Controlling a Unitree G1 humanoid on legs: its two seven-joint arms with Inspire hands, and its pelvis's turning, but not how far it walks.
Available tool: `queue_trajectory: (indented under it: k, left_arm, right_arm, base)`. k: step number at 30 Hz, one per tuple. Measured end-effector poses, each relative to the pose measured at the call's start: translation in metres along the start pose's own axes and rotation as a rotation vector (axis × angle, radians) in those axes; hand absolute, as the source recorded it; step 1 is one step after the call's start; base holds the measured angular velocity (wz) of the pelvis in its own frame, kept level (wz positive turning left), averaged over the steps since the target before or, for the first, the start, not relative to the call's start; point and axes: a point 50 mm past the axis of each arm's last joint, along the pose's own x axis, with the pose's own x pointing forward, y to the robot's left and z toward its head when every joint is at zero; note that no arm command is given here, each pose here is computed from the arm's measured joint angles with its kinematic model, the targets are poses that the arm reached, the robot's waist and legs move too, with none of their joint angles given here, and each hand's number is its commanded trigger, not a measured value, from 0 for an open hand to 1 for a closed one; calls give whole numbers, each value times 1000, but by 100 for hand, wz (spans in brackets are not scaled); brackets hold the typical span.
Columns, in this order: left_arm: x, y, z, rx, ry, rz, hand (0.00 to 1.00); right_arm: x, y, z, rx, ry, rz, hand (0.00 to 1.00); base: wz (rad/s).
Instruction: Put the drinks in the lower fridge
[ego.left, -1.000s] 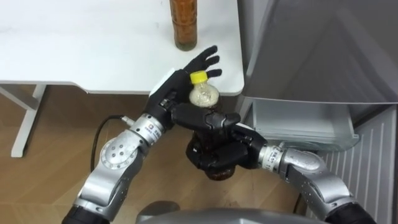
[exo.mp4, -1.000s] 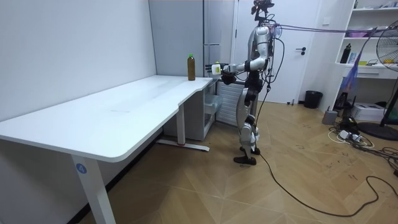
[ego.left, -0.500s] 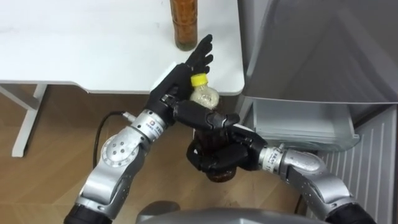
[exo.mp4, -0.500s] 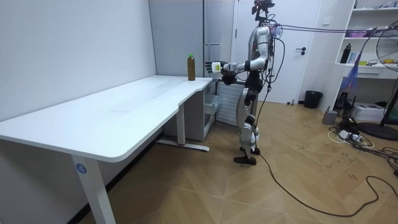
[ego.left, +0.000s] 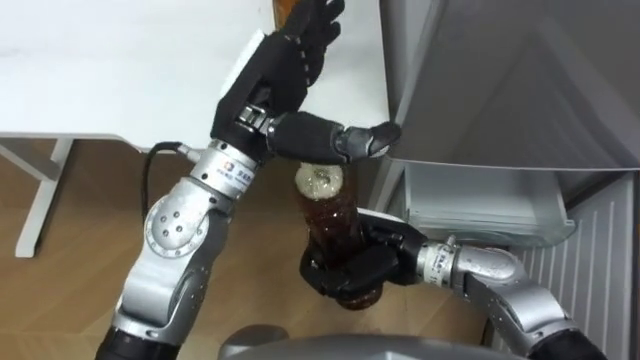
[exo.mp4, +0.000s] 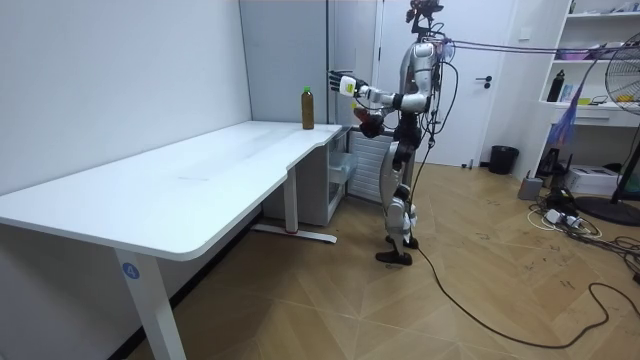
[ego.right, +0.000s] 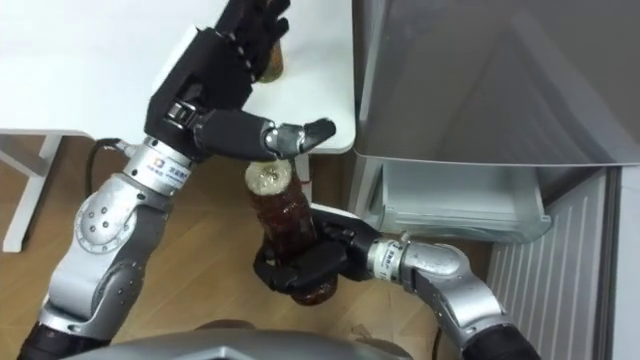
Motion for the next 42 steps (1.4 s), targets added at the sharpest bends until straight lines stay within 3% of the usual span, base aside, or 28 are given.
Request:
queue_trajectory:
  k: [3,7,10,18,24,28,34,37,42]
  left_arm:
    - [0,11,15,55,-60,57,0]
    - [-10,34,68,166,-316,222,0]
    - [-21,49,87,238,-421,378,0]
    - [-47,83,107,373,-508,734,0]
    - [-86,116,119,459,-578,1086,0]
    - [-113,141,99,444,-482,1321,0]
    - [-151,165,35,297,-151,1580,0]
    - [-164,164,-3,262,80,1616,0]
    - [-192,147,-74,174,512,1575,0]
  right_arm:
    - [-6,-2,-3,-19,24,-18,100]
    - [-19,0,-19,22,49,-65,100]
    - [-27,0,-27,43,59,-97,100]
    - [-49,-9,-23,14,26,-191,100]
    - [-58,-4,-36,48,66,-223,100]
    - [-58,-3,-37,64,70,-238,100]
    - [-47,1,-39,96,73,-267,100]
    - [-43,1,-39,107,94,-254,100]
    - [-36,1,-37,116,117,-238,100]
  base:
    - [4]
    - [-1]
    - [-7]
    - [3]
    - [-2]
    - [2]
    - [-5]
    - [-1]
    - [0]
